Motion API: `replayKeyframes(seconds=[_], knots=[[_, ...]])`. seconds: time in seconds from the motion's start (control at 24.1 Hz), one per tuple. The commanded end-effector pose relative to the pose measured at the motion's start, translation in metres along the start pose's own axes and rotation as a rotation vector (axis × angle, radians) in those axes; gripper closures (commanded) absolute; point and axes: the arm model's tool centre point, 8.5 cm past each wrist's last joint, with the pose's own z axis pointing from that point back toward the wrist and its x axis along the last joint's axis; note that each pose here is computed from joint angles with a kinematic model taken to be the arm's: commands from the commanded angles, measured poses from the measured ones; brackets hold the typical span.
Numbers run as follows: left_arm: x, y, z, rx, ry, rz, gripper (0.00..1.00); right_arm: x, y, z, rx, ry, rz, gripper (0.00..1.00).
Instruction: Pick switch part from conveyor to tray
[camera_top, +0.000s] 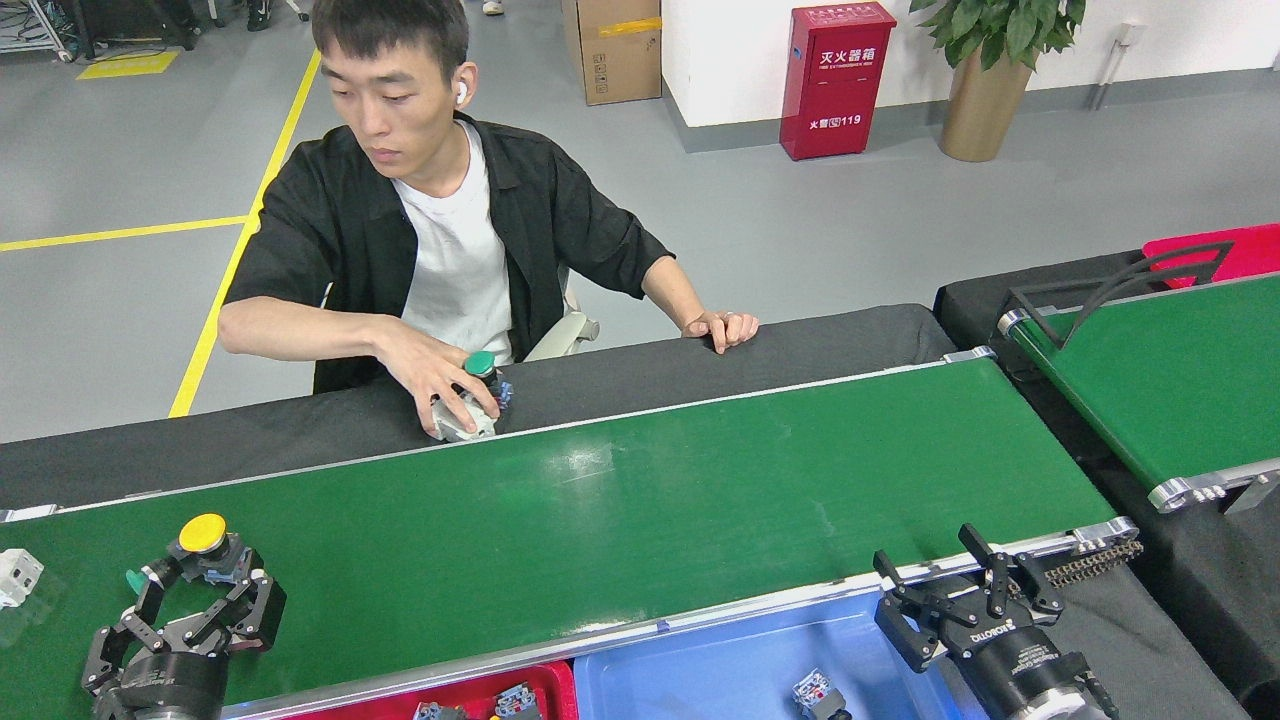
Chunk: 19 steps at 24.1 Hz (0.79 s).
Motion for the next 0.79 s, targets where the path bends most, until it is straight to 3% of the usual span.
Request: replayKeyframes(seconds=[0.0, 0.25, 0.33, 0.37, 0.5, 0.58, 0.75], knots=[[-0.004, 0.014, -0.011, 0.029, 0.021, -0.003, 0.0, 0.001, -0.003, -0.001, -0.01, -0.003, -0.001, 0.0], [-0.025, 0.018, -0.034, 0.025, 0.122, -0.002, 0.0, 0.0, -0.002, 0.0, -0.005, -0.004, 0.001, 0.0], [-0.035, 0.022, -0.042, 0.058, 0.194, -0.002, 0.05, 0.0, -0.002, 0.001, -0.004, -0.006, 0.001, 0.0], [-0.038, 0.023, -0.043, 0.077, 0.217, -0.01, 0.22, 0.001, -0.002, 0.001, -0.005, -0.012, 0.001, 0.0], [-0.042, 0.024, -0.042, 0.088, 0.216, -0.033, 0.87, 0.003, -0.002, 0.001, -0.007, -0.018, -0.002, 0.0], [-0.043, 0.018, -0.039, 0.079, 0.217, -0.033, 0.97, 0.002, -0.002, 0.001, -0.006, -0.017, -0.002, 0.0], [-0.041, 0.016, -0.032, 0.091, 0.21, -0.04, 0.99, 0.002, -0.001, 0.002, -0.003, -0.015, -0.002, 0.0]])
